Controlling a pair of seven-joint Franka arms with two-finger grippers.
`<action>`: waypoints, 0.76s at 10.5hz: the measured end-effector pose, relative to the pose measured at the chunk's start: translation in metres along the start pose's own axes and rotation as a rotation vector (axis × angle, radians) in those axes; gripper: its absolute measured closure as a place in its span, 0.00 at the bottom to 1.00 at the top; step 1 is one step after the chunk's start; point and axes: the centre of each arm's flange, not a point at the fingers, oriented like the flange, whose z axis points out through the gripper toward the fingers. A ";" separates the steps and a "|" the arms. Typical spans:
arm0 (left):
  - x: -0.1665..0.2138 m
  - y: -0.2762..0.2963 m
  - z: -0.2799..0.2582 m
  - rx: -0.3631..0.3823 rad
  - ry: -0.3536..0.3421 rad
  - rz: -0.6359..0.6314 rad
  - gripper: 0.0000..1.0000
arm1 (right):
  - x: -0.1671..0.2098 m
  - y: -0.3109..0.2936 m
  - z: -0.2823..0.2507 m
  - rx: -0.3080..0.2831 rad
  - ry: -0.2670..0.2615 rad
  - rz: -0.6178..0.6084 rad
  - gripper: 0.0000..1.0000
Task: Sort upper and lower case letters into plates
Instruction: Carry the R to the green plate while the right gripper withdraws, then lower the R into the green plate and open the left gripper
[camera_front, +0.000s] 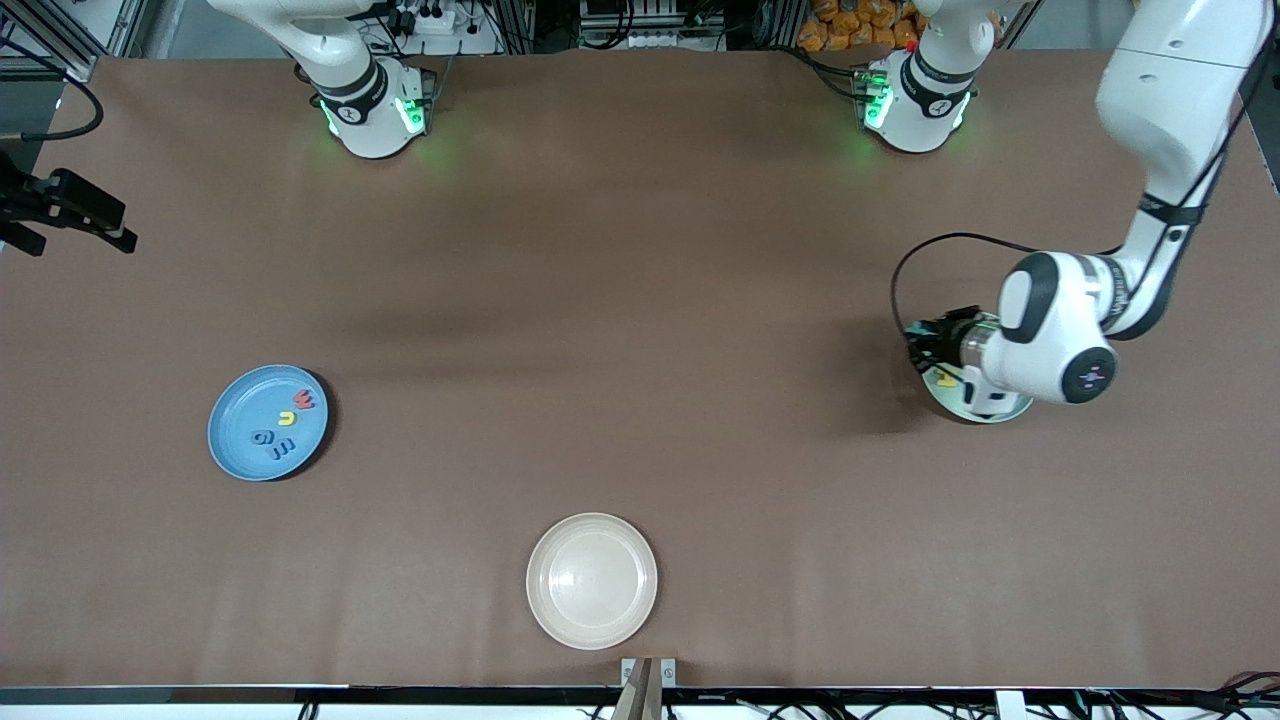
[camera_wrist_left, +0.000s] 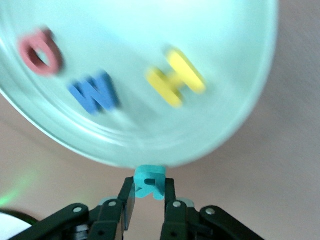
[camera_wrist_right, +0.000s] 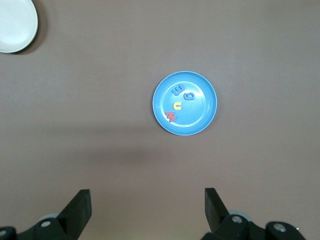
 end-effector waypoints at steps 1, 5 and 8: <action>0.008 -0.011 -0.003 -0.005 -0.006 0.020 0.72 | 0.000 0.000 0.000 0.000 -0.004 -0.013 0.00; 0.013 -0.014 -0.017 0.005 0.037 0.082 0.72 | -0.004 -0.001 0.000 0.001 -0.025 -0.034 0.00; 0.035 -0.033 -0.035 -0.006 0.073 0.128 0.72 | -0.006 -0.001 -0.007 0.000 -0.015 -0.036 0.00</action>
